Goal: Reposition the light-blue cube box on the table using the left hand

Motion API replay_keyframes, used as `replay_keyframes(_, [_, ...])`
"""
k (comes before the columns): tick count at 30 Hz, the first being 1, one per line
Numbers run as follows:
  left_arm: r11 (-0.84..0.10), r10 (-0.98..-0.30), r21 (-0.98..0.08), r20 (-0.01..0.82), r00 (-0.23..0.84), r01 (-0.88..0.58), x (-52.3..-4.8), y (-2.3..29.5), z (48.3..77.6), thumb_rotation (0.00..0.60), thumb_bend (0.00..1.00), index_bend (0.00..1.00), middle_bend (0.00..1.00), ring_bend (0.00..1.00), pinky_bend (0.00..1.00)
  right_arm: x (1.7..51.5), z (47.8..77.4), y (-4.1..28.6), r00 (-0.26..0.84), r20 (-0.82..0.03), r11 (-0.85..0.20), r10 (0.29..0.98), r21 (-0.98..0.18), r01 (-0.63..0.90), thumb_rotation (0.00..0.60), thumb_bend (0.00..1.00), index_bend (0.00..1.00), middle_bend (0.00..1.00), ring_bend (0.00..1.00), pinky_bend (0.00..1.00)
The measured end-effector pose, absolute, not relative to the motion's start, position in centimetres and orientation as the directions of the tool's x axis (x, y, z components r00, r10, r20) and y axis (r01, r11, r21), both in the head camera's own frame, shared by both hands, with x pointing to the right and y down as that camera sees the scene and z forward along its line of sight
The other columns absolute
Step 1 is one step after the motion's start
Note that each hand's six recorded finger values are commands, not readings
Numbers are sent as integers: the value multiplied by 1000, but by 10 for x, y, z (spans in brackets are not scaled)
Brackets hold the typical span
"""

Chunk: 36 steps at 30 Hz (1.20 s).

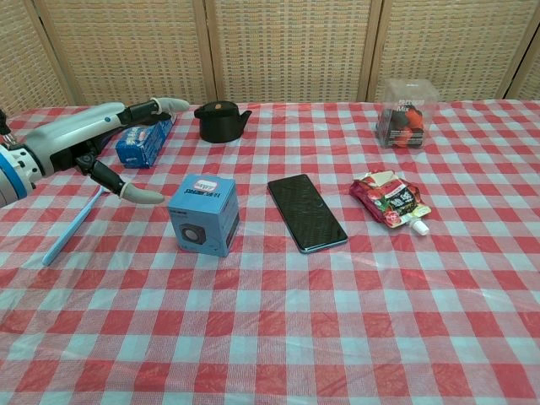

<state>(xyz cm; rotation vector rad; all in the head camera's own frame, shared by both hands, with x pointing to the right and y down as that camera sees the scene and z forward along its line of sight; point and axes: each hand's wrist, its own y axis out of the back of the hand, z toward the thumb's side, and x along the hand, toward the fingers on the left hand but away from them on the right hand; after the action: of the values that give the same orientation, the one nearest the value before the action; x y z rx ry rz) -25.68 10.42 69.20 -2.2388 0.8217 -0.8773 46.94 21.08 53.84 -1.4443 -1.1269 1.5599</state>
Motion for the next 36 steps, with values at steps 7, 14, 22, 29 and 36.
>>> replay_keyframes(7, [-560,-678,-828,431,596,-39,-237,106,671,600,0,0,0,0,0,469,540,211,-115,-367,-364,923,-930,48,600,0,0,0,0,0])
replay_keyframes(14, [-500,-648,-845,510,565,189,-205,106,664,600,0,12,108,59,79,472,543,210,-126,-373,-371,919,-928,44,600,0,0,0,0,0])
replay_keyframes(22, [-460,-643,-809,587,492,365,-168,104,666,600,0,50,129,73,84,473,545,210,-130,-377,-375,917,-926,40,600,0,0,0,0,0])
replay_keyframes(29, [-492,-612,-754,655,443,435,-137,113,663,600,0,43,130,74,85,474,545,209,-132,-377,-375,917,-926,41,600,0,0,0,0,0])
replay_keyframes(36, [-431,-618,-742,657,431,513,-124,120,664,600,0,81,154,97,114,473,546,210,-130,-380,-378,916,-925,38,600,0,0,0,0,0])
